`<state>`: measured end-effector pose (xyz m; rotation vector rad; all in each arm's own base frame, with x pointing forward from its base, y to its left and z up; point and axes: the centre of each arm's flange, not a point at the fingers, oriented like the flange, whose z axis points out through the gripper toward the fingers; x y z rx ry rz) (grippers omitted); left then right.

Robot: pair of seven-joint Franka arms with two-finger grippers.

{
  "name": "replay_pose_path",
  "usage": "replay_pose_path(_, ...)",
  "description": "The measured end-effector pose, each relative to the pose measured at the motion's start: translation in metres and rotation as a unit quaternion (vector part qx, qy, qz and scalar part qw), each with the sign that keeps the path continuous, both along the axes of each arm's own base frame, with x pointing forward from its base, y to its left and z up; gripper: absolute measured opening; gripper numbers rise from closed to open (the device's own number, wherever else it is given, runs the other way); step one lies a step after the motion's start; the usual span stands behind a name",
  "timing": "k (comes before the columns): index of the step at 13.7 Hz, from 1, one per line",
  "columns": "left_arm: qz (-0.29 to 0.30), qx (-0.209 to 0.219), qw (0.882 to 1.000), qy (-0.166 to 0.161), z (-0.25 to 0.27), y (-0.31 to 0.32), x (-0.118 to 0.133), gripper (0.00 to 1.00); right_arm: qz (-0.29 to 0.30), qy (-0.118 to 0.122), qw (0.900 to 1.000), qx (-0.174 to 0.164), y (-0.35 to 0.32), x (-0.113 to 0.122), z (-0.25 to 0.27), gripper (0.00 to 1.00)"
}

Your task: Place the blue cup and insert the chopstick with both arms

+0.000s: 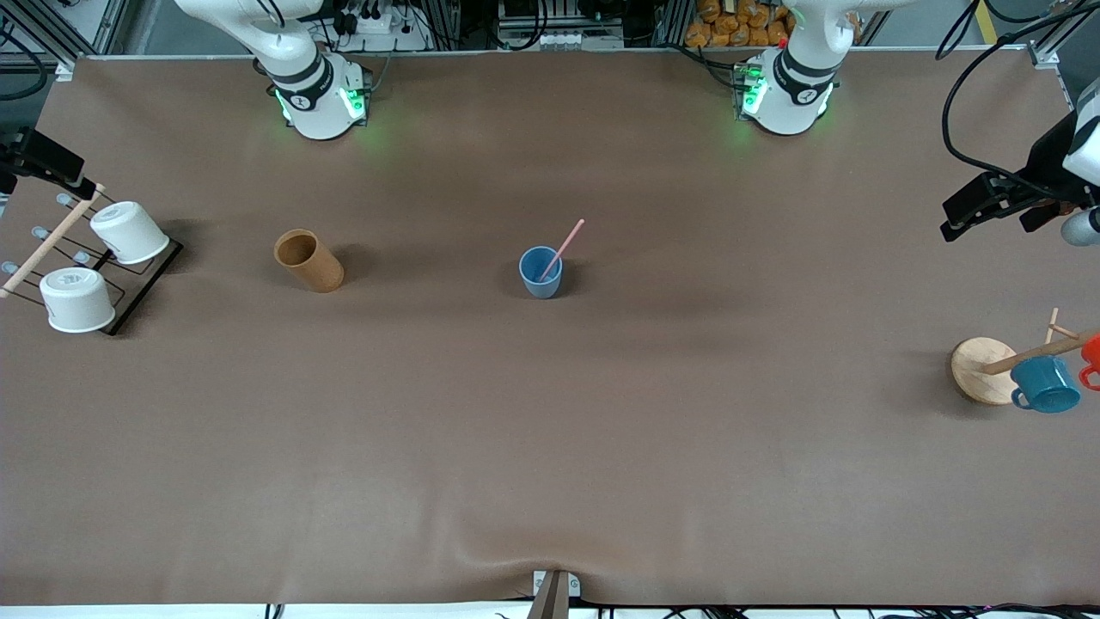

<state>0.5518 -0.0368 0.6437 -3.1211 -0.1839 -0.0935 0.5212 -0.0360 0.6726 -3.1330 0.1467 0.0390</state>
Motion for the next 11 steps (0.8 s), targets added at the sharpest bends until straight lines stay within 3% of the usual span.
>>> replay_pose_path(11,0.000,0.001,1.000,0.013,-0.0031,0.0001,-0.0021,1.00,0.003,0.002,1.000,0.000,0.0029,0.0017,-0.0022,1.00)
